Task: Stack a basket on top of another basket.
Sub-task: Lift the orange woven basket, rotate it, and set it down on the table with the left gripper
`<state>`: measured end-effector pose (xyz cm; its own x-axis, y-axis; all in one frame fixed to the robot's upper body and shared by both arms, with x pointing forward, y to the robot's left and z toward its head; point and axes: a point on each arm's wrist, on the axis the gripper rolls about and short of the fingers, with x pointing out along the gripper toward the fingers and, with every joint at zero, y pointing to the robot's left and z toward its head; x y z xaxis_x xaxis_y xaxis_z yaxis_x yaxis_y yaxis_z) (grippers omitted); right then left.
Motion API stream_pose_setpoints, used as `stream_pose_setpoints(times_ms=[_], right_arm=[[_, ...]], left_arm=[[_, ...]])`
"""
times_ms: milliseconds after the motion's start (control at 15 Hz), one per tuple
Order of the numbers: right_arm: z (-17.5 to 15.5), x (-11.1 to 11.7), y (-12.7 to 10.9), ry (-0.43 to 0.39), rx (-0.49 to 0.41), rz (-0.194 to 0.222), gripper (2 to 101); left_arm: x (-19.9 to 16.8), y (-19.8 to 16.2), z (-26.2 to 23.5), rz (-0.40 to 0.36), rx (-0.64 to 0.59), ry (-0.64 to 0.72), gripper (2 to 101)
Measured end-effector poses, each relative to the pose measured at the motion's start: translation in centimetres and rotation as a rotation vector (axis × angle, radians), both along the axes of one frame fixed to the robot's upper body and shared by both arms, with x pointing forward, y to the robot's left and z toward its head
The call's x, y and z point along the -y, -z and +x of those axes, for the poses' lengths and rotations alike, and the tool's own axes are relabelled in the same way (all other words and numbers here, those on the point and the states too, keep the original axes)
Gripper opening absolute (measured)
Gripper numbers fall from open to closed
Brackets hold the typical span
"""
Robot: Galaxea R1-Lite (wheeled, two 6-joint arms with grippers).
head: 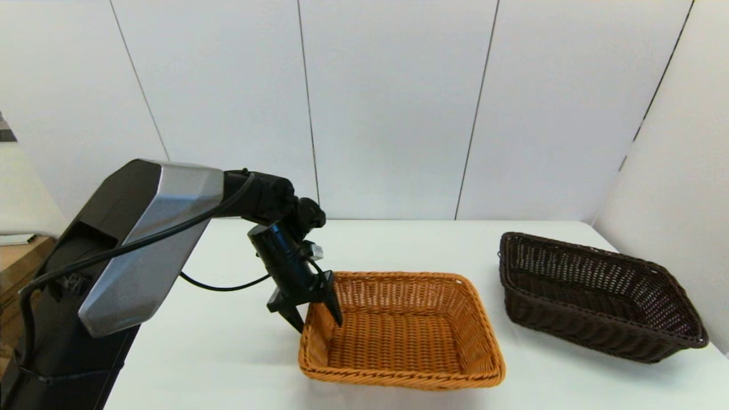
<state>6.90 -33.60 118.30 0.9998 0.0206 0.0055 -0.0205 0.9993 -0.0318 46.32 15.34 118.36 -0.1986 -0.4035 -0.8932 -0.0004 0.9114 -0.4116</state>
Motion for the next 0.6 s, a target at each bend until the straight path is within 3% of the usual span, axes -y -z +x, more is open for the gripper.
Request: stream_pose_setpoints(times_ms=[200,400,600], right_arm=[[0.0,0.0,0.0,0.0,0.0,0.0,97.3],[0.0,0.0,0.0,0.0,0.0,0.0,97.3],[0.0,0.0,0.0,0.001,0.0,0.0,97.3]], left_arm=[[-1.0,-2.3,-0.3,-0.02,0.037,-0.02,77.3],[-2.8,-9.6,-2.7,-0.061,0.179,-0.04,83.4],[-5.5,-17.3,-8.0,-0.044,0.355,-0.066,87.9]])
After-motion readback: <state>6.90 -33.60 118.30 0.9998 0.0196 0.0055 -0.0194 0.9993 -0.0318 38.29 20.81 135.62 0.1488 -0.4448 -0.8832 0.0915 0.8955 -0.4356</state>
